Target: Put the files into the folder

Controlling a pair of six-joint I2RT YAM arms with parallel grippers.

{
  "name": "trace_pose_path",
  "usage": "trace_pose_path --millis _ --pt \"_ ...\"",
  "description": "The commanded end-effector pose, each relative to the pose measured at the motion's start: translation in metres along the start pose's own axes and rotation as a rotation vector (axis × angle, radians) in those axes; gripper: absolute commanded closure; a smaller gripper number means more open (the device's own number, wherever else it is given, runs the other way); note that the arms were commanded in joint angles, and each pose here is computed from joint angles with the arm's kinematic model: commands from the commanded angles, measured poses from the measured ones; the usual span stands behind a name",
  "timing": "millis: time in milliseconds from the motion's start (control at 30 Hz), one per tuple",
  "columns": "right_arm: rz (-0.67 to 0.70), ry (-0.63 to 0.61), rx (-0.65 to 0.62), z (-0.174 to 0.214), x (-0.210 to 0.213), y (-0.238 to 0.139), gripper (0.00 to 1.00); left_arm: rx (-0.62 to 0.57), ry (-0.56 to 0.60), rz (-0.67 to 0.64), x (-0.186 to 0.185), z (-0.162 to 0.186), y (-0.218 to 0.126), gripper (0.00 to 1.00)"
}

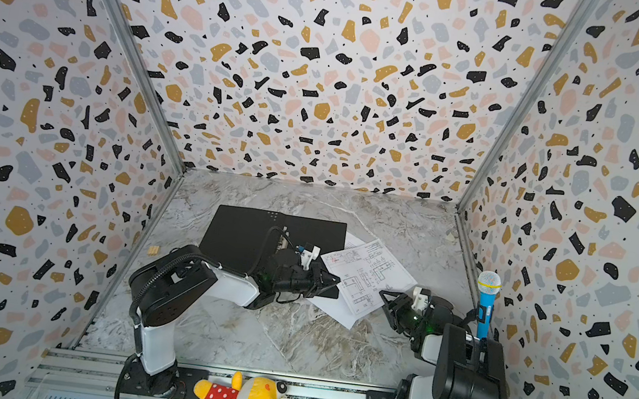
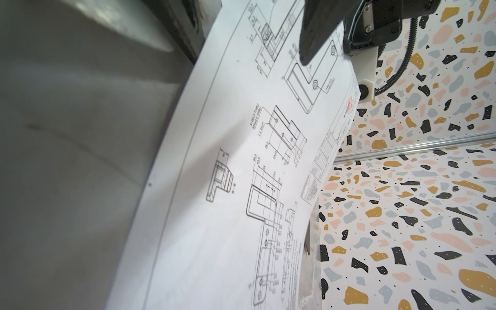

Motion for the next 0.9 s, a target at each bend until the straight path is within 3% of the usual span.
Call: trace_pose_path --millis 0,400,700,867 --pt "-0.039 -0.022 -0.025 -0.009 0.009 0.001 0.46 -0.005 0.039 0.067 -0.015 0.000 -0.005 0.95" --pt "-0.078 -0.054 -0.029 -0.012 0.018 0.001 0.68 0.006 0.028 0.031 -0.006 0.005 -0.008 0.94" --pt "-0.051 -0.105 -0.021 -0.015 0.020 0.003 0.96 0.021 0.027 0.031 -0.003 0.008 -0.009 0.90" --pt "-0.049 -0.133 -0.016 -0.016 0.026 0.003 0.99 0.032 0.034 0.002 0.004 0.010 -0.008 0.89"
Point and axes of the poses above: each gripper's point midway between its finger pads, its own y axis out along the fingers, its own x axis along the line the jaws close on, z = x × y, the point moved 10 cm from there along -y, back along the fingers, and after that the axes turned 4 degrees about y, right-handed, at the moved point
